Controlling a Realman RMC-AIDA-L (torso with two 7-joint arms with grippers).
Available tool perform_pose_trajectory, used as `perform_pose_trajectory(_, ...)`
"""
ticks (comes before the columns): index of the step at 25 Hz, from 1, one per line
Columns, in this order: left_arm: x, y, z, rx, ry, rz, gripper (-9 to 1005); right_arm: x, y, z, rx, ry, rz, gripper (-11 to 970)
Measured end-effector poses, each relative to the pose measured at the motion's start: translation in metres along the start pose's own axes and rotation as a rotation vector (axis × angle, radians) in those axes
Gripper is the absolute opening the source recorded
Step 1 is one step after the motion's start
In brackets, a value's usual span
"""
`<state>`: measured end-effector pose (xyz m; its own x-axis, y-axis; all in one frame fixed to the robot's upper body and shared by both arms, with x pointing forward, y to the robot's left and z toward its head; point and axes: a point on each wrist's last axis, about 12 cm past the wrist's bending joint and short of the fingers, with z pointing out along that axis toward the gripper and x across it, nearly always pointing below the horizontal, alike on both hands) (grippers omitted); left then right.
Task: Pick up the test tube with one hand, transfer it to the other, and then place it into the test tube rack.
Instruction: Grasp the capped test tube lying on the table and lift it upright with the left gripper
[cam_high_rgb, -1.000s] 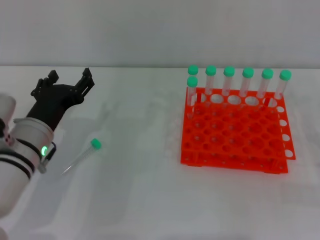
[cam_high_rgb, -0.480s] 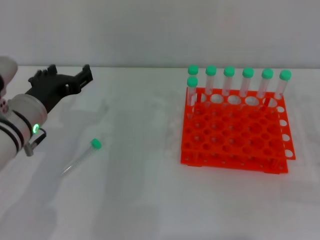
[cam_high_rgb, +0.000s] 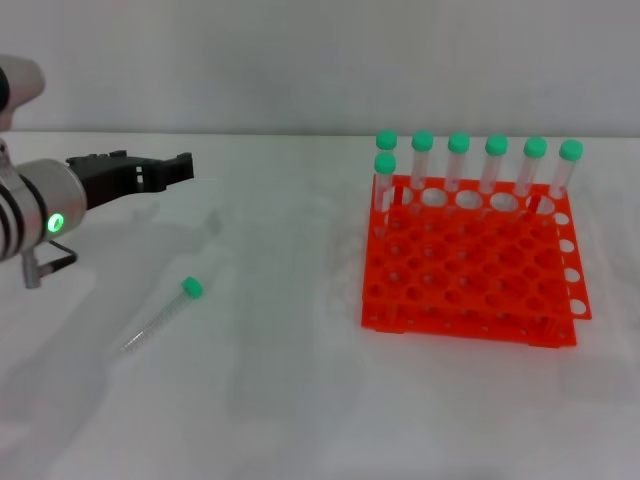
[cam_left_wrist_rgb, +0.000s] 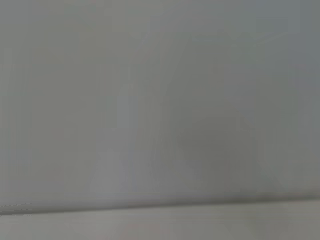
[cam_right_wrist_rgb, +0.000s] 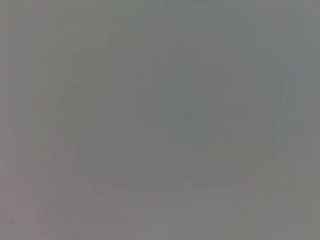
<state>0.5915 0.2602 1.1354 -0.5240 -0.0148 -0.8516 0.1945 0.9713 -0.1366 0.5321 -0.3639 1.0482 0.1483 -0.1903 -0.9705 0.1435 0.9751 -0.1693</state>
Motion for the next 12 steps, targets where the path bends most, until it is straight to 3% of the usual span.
perform_pose_trajectory(8,-0.019,0.010,-0.012,0.035,0.239,0.089,884,-0.001,0.003,0.005,-0.007,-0.002,0.001,886)
perform_pose_trajectory(12,-0.020,0.011,-0.013,0.034,0.301,0.113,884,-0.002,0.003,0.007,-0.011,-0.004,0.000,886)
